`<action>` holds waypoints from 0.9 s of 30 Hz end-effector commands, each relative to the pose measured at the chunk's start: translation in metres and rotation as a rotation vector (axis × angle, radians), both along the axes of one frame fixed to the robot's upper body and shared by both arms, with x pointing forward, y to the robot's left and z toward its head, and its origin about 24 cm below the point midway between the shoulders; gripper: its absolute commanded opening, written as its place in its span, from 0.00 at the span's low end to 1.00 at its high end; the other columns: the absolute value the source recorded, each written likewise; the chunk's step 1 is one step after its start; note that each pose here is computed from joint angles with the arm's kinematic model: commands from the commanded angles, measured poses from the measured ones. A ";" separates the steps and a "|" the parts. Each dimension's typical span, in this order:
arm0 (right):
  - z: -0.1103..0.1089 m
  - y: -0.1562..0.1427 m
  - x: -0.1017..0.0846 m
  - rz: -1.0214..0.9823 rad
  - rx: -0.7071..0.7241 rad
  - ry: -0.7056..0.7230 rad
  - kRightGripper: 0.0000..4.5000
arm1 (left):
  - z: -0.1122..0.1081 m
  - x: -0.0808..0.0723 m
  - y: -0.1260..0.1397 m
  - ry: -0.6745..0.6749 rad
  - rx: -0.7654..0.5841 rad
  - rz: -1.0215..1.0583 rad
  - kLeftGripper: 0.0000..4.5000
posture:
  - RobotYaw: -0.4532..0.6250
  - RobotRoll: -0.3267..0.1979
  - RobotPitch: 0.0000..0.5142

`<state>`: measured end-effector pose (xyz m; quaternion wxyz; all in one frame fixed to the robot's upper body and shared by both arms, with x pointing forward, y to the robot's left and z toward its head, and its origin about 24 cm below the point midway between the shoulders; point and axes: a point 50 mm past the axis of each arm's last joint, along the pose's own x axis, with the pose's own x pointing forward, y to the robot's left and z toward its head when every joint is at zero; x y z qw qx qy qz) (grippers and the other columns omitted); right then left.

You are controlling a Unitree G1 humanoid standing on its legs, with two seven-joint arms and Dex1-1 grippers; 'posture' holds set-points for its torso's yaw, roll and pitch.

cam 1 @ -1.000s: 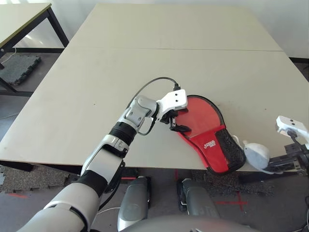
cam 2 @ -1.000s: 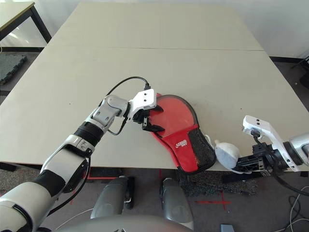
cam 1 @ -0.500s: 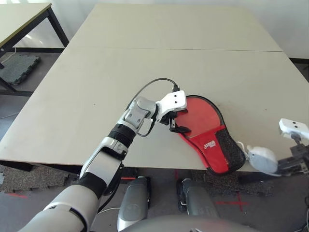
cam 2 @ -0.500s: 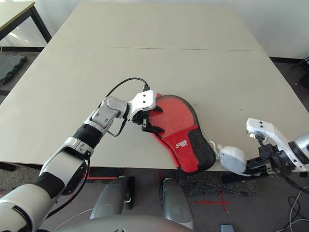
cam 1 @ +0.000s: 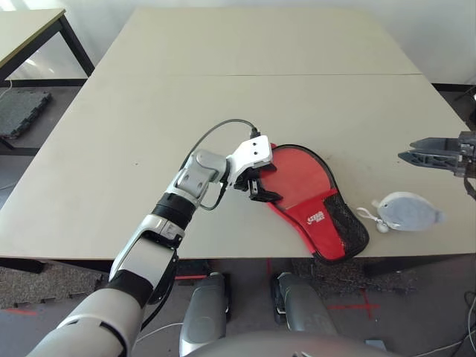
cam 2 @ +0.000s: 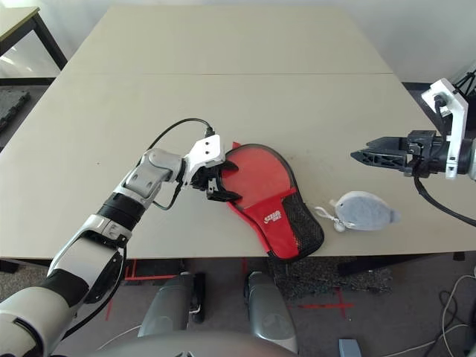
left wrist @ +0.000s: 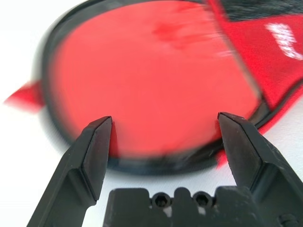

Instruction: Store the ping-pong paddle in its case and zip it.

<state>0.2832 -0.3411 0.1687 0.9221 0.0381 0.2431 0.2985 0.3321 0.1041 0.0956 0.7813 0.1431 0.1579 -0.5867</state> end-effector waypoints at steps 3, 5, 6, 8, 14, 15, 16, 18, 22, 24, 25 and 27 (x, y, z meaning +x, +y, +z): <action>-0.009 -0.028 0.022 -0.457 -0.081 -0.255 0.99 | 0.016 0.007 0.042 -0.071 -0.185 0.360 1.00 | 0.47 0.62 0.26; -0.020 -0.029 0.025 -0.536 -0.092 -0.293 0.99 | 0.019 0.012 0.057 -0.208 -0.216 0.527 1.00 | 0.48 0.62 0.26; -0.025 -0.028 0.027 -0.571 -0.079 -0.308 0.99 | 0.018 0.013 0.064 -0.259 -0.221 0.607 1.00 | 0.48 0.62 0.26; -0.036 -0.029 0.031 -0.699 -0.120 -0.356 0.99 | 0.013 0.014 0.080 -0.319 -0.241 0.794 1.00 | 0.48 0.62 0.26; -0.052 -0.023 0.041 -0.910 -0.135 -0.448 0.99 | 0.000 0.014 0.120 -0.385 -0.338 1.237 1.00 | 0.49 0.62 0.25; -0.052 -0.023 0.042 -0.928 -0.145 -0.457 0.99 | -0.001 0.015 0.123 -0.382 -0.354 1.272 1.00 | 0.49 0.62 0.24; -0.055 -0.020 0.043 -0.942 -0.158 -0.464 0.99 | -0.002 0.016 0.126 -0.388 -0.352 1.300 1.00 | 0.49 0.62 0.25; -0.059 -0.017 0.045 -0.952 -0.165 -0.461 0.99 | -0.002 0.019 0.127 -0.408 -0.354 1.339 1.00 | 0.50 0.62 0.24; -0.062 -0.012 0.048 -0.945 -0.146 -0.458 0.99 | 0.000 0.023 0.126 -0.444 -0.342 1.364 1.00 | 0.48 0.62 0.24; -0.063 -0.012 0.048 -0.958 -0.132 -0.457 0.99 | 0.000 0.022 0.129 -0.471 -0.335 1.399 1.00 | 0.48 0.62 0.24; -0.064 -0.012 0.047 -0.965 -0.125 -0.457 0.99 | 0.000 0.022 0.130 -0.476 -0.334 1.413 1.00 | 0.48 0.62 0.24; -0.064 -0.012 0.048 -0.969 -0.115 -0.458 0.99 | 0.000 0.022 0.131 -0.487 -0.328 1.430 1.00 | 0.48 0.62 0.25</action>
